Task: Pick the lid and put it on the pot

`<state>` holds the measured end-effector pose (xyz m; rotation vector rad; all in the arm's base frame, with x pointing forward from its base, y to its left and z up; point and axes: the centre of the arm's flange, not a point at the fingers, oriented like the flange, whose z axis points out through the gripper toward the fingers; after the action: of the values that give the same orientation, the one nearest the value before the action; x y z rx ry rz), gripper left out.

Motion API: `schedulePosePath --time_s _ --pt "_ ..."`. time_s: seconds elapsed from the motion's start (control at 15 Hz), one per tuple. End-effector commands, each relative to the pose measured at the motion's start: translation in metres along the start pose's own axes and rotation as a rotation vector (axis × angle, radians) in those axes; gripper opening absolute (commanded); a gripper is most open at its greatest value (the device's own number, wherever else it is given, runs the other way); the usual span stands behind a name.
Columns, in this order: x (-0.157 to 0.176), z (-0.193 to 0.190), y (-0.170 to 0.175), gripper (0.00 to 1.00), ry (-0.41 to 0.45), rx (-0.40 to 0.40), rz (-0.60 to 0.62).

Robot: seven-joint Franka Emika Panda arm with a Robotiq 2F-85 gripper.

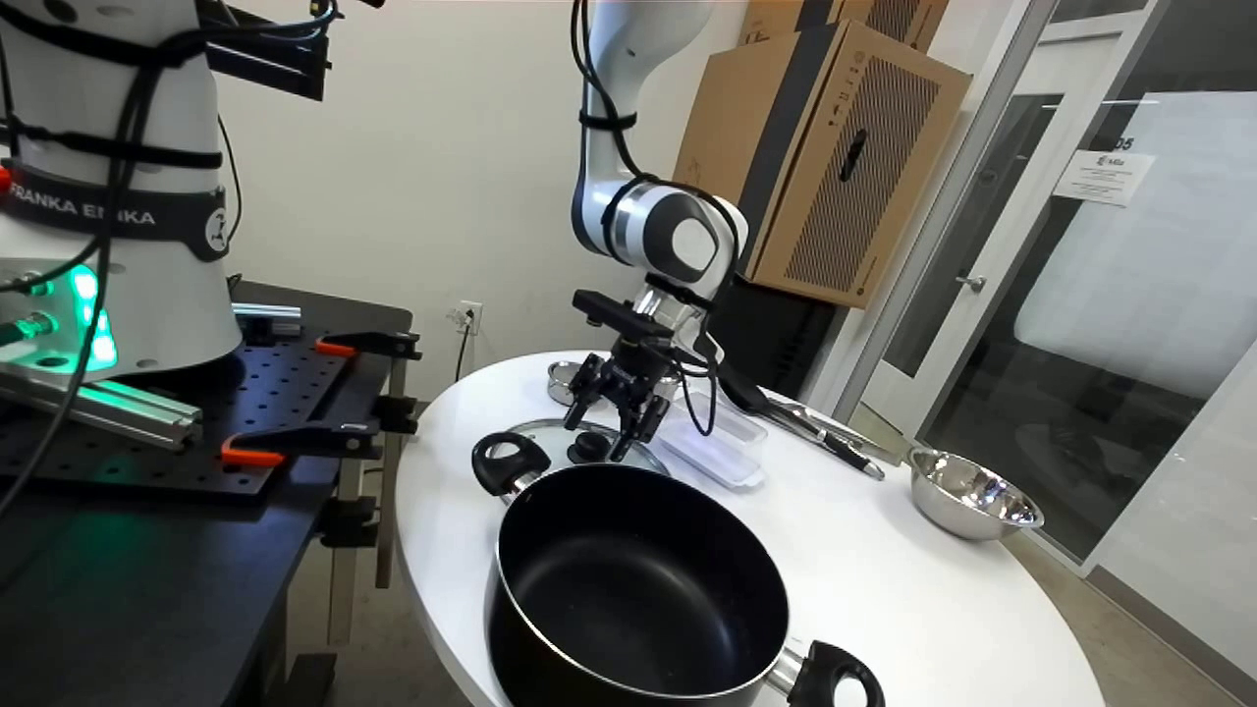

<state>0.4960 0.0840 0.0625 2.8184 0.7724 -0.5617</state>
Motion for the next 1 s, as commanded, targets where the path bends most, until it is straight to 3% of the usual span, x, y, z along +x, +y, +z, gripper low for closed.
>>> schedulePosePath --time_s 0.0,0.2,0.47,0.93 --pt "0.011 0.007 0.002 0.6 0.0 -0.017 -0.012" --pt "0.012 0.004 0.005 0.37 0.003 -0.017 -0.006" --pt "0.014 -0.002 0.008 0.26 0.012 -0.022 -0.007" --pt "0.008 -0.013 0.002 0.26 0.02 0.001 -0.031"
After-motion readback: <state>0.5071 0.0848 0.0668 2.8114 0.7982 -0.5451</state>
